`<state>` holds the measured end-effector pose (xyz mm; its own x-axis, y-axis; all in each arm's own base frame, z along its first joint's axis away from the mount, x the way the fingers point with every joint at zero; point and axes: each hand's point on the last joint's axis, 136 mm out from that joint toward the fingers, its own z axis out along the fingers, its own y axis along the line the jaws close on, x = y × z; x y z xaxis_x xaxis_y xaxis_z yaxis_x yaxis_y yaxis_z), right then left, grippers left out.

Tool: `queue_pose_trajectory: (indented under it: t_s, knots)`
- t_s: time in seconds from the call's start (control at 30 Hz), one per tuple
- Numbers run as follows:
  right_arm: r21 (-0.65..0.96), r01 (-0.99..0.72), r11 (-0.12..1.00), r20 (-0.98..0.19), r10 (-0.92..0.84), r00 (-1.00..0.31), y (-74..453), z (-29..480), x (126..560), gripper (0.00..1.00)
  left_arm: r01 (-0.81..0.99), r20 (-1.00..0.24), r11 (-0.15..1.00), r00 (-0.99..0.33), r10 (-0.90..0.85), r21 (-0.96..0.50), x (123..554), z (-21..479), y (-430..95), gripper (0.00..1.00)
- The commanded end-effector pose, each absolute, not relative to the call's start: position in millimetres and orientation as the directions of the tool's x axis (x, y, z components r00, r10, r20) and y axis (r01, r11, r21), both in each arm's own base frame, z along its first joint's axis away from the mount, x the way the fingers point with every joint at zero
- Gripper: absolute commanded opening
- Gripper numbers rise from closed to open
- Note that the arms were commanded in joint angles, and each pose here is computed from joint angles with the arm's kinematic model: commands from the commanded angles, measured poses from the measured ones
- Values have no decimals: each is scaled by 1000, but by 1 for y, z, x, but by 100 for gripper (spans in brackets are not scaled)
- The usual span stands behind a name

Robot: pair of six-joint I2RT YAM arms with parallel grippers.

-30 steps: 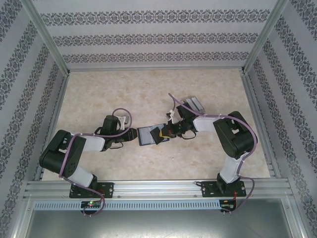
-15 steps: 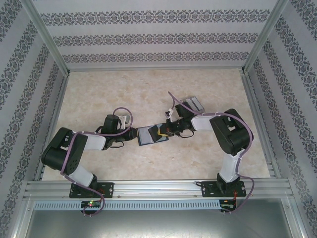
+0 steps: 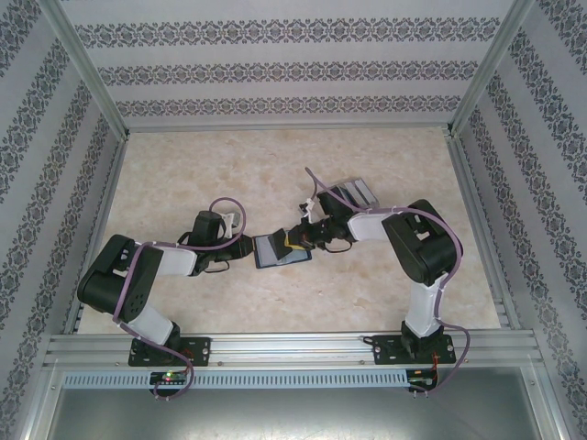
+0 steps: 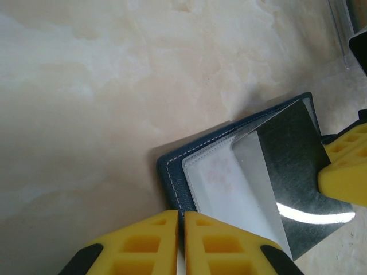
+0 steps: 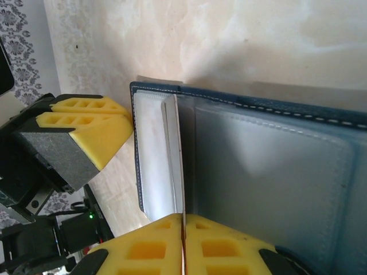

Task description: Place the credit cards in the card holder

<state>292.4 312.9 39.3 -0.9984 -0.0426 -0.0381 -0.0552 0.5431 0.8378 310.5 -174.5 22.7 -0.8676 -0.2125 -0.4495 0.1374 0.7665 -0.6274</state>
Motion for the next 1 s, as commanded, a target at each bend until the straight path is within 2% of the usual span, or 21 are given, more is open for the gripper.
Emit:
queue_pose_trajectory:
  t_s: [0.0, 0.23, 0.47, 0.57, 0.63, 0.8, 0.97]
  knots:
    - [829, -7, 559, -9, 0, -1000, 316, 29, 291, 10, 88, -432, 799, -873, -225, -594, 312, 14, -166, 12]
    - [836, -23, 549, -3, -37, -999, 331, 36, 277, 17, 74, -434, 803, -868, -240, -591, 313, 14, -163, 12]
    - [774, -47, 631, -30, -37, -999, 311, 37, 272, 28, 70, -443, 811, -863, -242, -580, 313, 16, -161, 11]
    - [751, -61, 657, -38, -48, -998, 307, 35, 272, 28, 78, -440, 803, -866, -239, -590, 314, 18, -163, 11]
    - [742, -57, 667, -36, -46, -998, 306, 33, 273, 24, 69, -440, 808, -864, -244, -585, 314, 17, -161, 11]
    - [752, -87, 654, -26, -103, -994, 321, 29, 268, 8, 64, -439, 803, -862, -255, -592, 314, 17, -162, 10]
    - [768, -119, 630, -39, -139, -989, 341, 35, 268, 5, 47, -428, 804, -864, -265, -593, 314, 14, -161, 10]
